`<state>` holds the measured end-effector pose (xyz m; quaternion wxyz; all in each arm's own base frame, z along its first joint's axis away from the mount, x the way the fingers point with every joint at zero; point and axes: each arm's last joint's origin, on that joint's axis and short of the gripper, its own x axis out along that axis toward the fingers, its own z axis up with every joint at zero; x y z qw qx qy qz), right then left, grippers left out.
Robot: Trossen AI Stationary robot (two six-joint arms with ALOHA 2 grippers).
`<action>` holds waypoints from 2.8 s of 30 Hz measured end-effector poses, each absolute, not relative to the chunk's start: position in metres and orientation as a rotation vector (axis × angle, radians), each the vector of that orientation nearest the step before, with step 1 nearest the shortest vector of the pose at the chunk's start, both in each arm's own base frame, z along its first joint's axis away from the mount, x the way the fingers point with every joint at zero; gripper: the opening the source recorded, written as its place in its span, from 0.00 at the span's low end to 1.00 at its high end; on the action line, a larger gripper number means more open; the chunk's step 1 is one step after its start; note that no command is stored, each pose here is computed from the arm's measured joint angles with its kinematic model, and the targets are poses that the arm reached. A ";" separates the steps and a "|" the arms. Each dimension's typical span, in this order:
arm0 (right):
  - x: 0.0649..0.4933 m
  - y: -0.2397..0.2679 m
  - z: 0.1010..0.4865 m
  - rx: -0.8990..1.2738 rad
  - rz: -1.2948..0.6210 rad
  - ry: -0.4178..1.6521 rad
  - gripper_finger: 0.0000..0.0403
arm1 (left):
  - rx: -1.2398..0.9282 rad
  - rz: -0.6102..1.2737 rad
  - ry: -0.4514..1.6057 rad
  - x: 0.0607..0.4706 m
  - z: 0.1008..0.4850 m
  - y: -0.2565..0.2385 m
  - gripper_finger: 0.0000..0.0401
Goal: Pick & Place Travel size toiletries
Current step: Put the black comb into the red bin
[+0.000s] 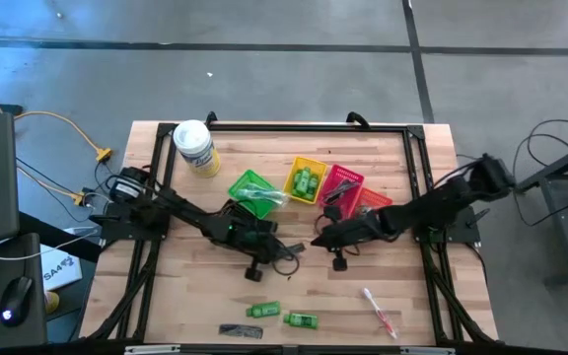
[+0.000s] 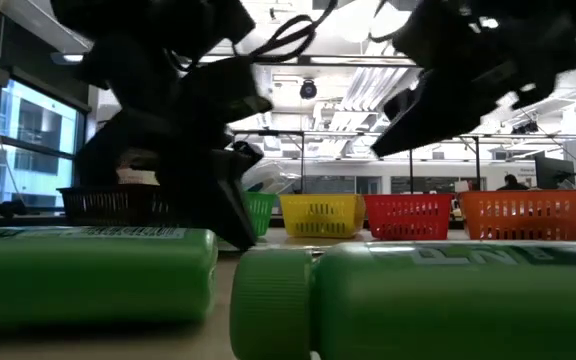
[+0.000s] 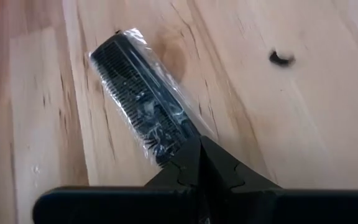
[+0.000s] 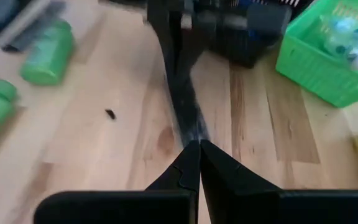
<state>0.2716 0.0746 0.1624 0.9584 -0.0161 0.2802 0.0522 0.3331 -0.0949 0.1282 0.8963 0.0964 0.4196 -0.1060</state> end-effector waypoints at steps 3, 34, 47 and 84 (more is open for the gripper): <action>0.285 0.077 0.162 -0.066 0.109 0.638 0.01 | 0.237 -0.216 0.878 0.327 0.143 -0.101 0.00; 0.396 0.067 0.138 -0.205 0.228 0.951 0.50 | 0.177 -0.068 0.377 0.140 0.295 -0.084 0.00; 0.401 0.057 0.123 -0.113 0.314 1.009 0.50 | 0.160 -0.082 0.375 0.130 0.283 -0.077 0.00; 0.391 0.073 0.103 -0.098 0.186 1.172 0.51 | 0.142 -0.072 0.416 0.129 0.279 -0.076 0.00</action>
